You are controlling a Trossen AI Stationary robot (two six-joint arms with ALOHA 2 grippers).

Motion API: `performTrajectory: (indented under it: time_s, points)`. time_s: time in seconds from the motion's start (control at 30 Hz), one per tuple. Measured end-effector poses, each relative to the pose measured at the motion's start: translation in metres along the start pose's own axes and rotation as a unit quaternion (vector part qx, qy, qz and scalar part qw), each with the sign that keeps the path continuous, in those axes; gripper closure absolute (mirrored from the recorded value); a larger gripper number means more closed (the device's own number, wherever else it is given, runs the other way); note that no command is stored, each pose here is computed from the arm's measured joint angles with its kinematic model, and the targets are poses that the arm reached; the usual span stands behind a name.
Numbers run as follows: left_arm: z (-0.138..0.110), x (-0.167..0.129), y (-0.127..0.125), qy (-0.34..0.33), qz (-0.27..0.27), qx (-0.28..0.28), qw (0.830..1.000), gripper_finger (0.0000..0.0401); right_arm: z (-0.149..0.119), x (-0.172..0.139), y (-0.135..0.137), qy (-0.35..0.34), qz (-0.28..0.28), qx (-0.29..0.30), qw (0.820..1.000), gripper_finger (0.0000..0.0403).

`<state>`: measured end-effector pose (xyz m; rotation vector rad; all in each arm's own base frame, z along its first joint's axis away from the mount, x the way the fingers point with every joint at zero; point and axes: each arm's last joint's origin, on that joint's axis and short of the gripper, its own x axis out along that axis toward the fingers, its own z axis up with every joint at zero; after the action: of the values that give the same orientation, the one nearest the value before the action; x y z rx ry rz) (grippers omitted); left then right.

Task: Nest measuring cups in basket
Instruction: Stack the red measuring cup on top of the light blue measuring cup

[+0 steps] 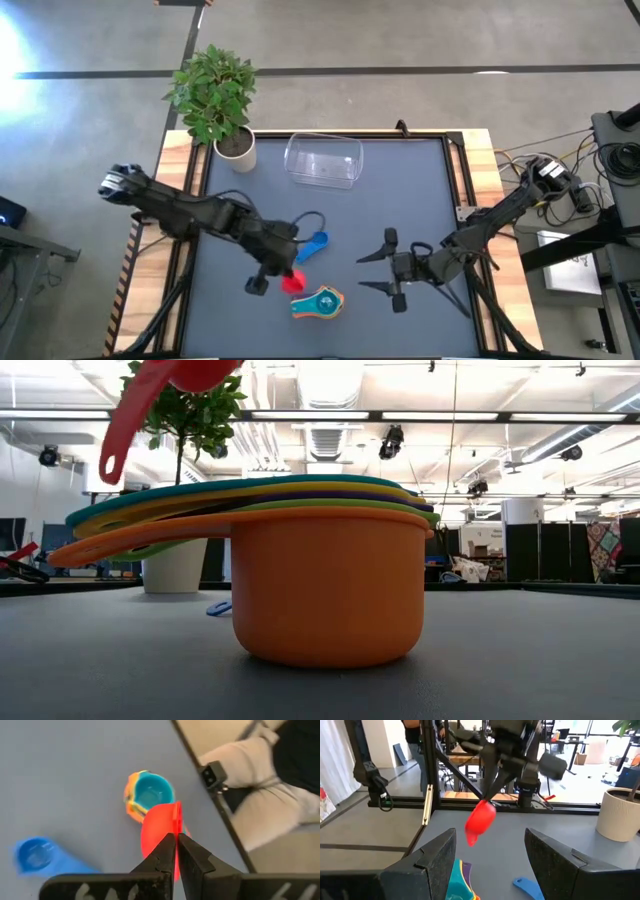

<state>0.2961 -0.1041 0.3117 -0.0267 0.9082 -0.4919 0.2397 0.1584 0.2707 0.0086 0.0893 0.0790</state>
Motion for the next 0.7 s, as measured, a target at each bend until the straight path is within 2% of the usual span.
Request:
performTrajectory:
  time_s: [0.3,0.5,0.7]
  points:
    - [0.049,0.047,0.01,0.029,-0.151,0.058,0.986,0.0401,0.002,-0.003,-0.002,0.005,0.0,0.006,1.0,0.0179]
    - [0.068,0.077,0.026,0.079,-0.203,0.06,0.974,0.0401,-0.001,-0.004,-0.002,0.019,-0.001,0.008,1.0,0.0179]
    - [0.075,0.103,0.051,0.124,-0.219,0.051,0.967,0.0401,-0.005,-0.004,-0.002,0.036,-0.006,0.006,0.999,0.0179]
